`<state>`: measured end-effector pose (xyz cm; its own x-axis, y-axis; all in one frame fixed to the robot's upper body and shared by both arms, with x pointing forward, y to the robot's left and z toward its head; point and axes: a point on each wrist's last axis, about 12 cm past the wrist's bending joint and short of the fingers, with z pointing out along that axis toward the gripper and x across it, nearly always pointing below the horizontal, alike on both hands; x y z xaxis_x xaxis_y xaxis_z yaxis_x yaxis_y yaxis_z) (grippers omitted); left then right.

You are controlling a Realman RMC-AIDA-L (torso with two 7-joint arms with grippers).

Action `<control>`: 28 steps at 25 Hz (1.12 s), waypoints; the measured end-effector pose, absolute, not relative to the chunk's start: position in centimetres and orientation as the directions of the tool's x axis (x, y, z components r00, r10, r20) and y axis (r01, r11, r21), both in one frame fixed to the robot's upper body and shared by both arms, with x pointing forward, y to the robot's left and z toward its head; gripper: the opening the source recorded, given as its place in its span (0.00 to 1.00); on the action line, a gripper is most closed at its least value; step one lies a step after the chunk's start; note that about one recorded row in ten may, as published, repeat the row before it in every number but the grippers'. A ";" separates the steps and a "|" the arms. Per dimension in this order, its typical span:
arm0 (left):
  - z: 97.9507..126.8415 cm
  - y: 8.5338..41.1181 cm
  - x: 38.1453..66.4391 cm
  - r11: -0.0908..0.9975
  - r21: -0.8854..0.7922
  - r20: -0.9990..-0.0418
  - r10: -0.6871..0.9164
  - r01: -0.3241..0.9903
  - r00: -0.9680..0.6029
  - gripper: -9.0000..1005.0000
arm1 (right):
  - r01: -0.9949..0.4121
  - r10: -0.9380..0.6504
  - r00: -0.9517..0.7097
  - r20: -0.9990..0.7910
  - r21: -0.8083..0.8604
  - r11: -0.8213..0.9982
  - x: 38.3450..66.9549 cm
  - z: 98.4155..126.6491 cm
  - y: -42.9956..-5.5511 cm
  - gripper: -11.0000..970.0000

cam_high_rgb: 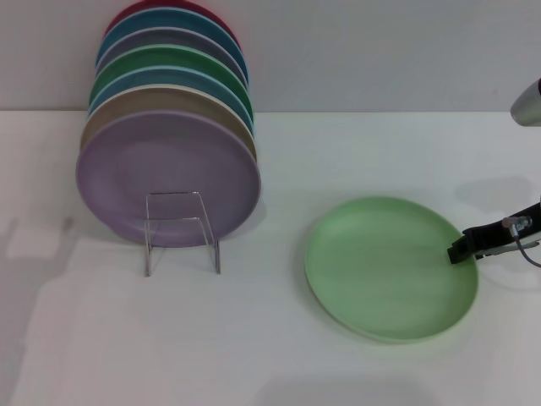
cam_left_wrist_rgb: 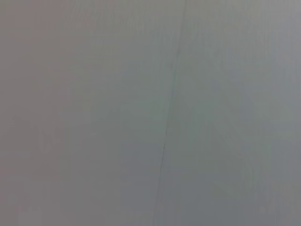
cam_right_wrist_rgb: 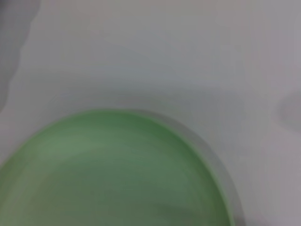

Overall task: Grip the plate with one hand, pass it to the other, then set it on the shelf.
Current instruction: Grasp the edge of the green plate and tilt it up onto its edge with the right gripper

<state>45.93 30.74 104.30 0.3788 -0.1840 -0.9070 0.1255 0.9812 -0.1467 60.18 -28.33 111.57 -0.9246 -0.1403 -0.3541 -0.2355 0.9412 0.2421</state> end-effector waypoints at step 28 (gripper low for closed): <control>104.5 30.7 45.8 0.981 -0.146 -0.898 -0.186 0.130 0.399 0.81 | -0.313 -0.171 -0.809 -0.562 0.165 0.935 60.0 114.9 -28.3 0.03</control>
